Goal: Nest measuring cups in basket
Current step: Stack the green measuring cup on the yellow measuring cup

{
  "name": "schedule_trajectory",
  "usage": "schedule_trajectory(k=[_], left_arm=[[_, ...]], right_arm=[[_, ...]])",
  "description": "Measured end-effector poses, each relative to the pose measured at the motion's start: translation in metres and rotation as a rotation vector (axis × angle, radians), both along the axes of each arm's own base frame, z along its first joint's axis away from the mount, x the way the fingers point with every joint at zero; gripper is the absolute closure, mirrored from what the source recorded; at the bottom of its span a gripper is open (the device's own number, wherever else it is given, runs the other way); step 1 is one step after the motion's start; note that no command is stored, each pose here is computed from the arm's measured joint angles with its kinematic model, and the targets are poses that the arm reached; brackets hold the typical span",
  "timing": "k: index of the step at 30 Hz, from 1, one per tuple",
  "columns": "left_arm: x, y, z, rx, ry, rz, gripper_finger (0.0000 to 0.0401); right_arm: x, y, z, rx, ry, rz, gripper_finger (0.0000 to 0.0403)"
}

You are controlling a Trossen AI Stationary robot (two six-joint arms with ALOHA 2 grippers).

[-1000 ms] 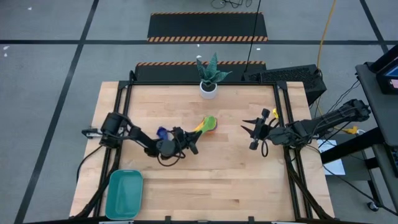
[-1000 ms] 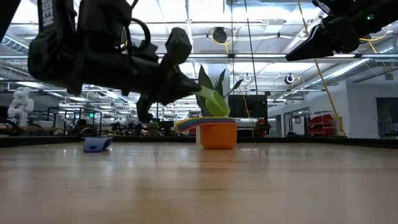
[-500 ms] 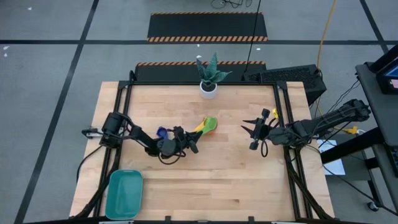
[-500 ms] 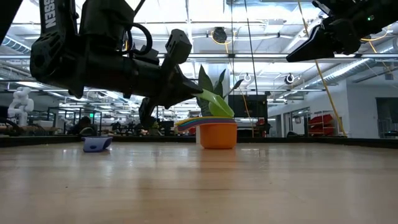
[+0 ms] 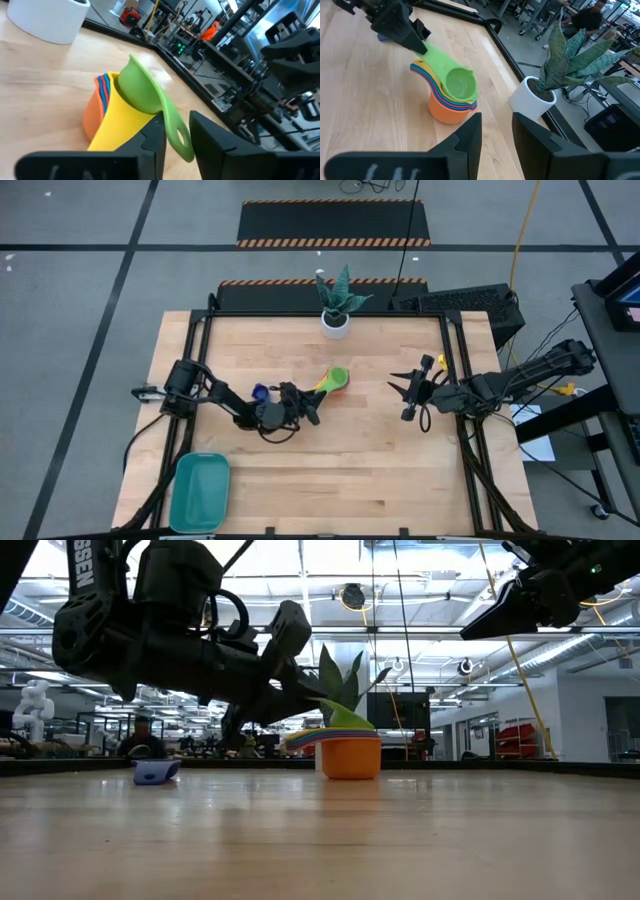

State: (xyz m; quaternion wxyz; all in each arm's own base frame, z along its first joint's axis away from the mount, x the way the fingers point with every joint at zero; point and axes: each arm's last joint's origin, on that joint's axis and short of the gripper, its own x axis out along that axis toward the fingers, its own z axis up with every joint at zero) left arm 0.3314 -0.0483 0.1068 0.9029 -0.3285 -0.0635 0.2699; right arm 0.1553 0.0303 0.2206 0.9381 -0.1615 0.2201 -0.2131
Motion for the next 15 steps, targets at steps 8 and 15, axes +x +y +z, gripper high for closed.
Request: schedule_trajectory(k=[8,15], left_arm=[[-0.001,-0.001,-0.001,0.105,0.071,0.031,0.0271],[-0.005,-0.01,0.0,0.204,0.136,0.108,0.0219]], right_arm=[[0.0,0.0,0.0,0.0,0.002,0.0,0.03],[0.0,0.0,0.0,0.0,0.002,0.0,0.03]])
